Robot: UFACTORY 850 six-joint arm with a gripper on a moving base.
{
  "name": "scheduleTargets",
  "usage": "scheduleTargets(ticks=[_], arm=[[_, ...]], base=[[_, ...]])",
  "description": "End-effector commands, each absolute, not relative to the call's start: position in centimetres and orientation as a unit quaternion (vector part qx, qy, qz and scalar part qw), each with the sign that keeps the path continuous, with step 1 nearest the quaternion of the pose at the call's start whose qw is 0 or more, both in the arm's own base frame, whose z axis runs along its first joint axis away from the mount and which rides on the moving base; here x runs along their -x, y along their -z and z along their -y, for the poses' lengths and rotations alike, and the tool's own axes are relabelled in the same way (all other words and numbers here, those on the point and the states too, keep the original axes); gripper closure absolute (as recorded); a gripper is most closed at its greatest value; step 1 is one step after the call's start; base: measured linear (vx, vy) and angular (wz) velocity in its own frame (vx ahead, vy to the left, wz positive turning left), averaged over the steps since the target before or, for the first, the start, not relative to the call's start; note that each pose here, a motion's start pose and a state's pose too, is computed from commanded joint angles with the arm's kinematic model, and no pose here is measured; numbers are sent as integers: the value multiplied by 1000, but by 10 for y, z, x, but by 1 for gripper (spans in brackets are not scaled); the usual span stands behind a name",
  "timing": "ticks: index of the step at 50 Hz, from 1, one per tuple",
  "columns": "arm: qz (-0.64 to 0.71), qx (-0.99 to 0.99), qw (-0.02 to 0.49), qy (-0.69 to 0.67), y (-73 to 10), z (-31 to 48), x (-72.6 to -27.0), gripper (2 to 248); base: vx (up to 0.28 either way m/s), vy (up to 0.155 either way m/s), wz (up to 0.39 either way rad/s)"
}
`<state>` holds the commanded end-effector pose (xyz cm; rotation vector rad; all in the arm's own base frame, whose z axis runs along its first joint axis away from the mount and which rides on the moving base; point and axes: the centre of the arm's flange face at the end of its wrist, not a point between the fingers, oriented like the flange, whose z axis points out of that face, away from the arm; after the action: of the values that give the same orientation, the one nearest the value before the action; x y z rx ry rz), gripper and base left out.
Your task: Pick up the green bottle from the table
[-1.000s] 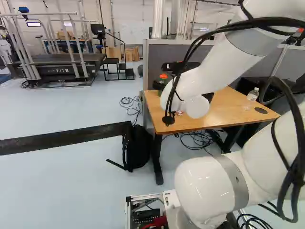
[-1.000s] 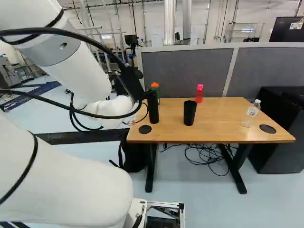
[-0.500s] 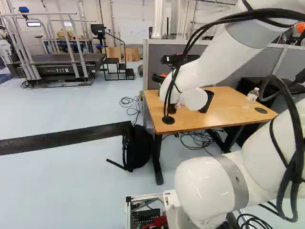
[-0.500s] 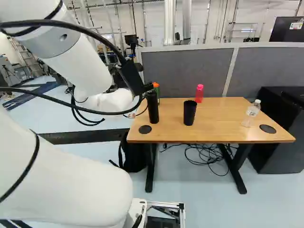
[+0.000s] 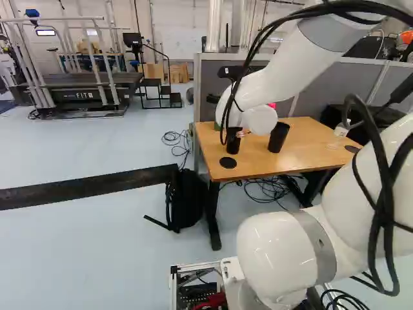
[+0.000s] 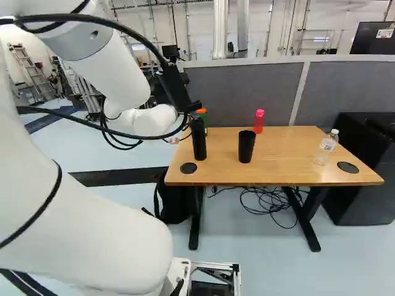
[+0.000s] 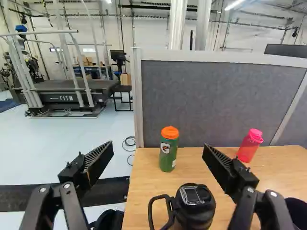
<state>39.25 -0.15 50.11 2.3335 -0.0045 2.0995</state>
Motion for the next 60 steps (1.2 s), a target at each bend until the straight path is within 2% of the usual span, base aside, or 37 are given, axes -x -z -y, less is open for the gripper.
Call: scheduleTargets(ticks=[60], arm=[[24,-846,15,-532,-491,29,-507,2]], base=[[0,0,0]])
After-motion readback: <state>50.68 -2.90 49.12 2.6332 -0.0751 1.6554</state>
